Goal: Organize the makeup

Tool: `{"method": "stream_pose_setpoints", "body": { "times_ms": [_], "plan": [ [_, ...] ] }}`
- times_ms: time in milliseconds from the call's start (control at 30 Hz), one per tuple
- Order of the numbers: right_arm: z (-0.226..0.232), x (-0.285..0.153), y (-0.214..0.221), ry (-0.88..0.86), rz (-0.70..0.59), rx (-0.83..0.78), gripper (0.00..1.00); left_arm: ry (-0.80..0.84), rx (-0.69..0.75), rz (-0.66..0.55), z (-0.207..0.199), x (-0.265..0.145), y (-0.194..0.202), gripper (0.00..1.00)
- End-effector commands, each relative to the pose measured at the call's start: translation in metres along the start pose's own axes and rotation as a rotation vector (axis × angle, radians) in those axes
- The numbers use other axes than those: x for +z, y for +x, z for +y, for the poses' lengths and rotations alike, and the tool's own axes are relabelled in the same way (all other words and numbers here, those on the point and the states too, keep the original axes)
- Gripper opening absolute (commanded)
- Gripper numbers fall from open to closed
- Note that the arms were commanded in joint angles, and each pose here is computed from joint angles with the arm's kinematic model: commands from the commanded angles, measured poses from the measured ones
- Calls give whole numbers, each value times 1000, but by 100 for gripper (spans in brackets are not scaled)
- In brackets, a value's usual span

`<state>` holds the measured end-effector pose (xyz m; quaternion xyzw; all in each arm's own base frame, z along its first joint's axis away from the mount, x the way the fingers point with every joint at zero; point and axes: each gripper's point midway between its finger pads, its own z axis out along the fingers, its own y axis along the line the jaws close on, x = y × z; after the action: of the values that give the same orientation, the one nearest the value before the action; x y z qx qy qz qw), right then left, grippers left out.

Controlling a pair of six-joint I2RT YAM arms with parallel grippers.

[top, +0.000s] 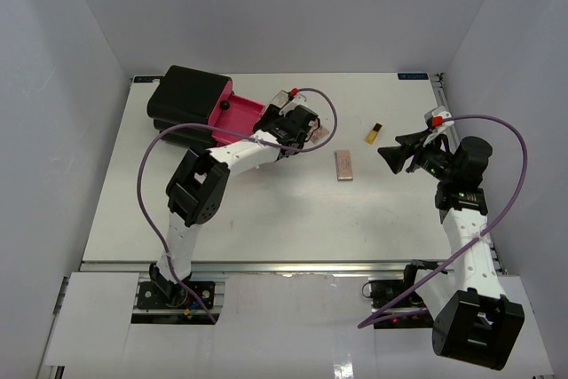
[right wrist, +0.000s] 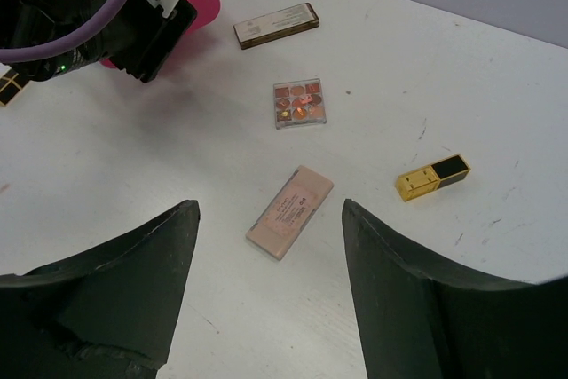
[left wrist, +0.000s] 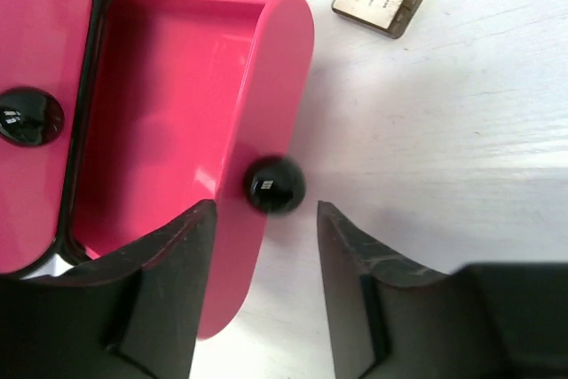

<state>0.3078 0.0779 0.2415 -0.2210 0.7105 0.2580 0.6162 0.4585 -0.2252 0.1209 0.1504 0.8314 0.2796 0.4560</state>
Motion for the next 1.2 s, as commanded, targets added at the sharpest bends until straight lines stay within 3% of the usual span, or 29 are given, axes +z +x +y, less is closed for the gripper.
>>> {"method": "stream_pose_setpoints", "body": {
  "times_ms": [0, 233, 367, 533, 833, 867, 1167],
  "plan": [
    [-1, 0, -5, -10, -15, -51, 86, 164, -167, -72, 15, -44, -42, 78],
    [-17, 2, 3, 43, 45, -62, 93, 453, -245, -116, 11, -93, -52, 98],
    [-42, 16, 25, 119, 197, 7, 93, 608, -298, -139, 16, -127, -39, 98],
    [-89, 39, 67, 338, 459, 139, 91, 792, -428, -247, 44, -178, -19, 98],
    [-132, 108, 89, 571, 578, 296, 90, 742, -577, -346, 91, -195, 46, 98],
    [-139, 121, 74, 584, 543, 325, 90, 731, -584, -346, 93, -195, 50, 98],
    [-169, 157, 134, 718, 655, 400, 95, 682, -622, -388, 117, -202, 51, 98]
  ]
}}
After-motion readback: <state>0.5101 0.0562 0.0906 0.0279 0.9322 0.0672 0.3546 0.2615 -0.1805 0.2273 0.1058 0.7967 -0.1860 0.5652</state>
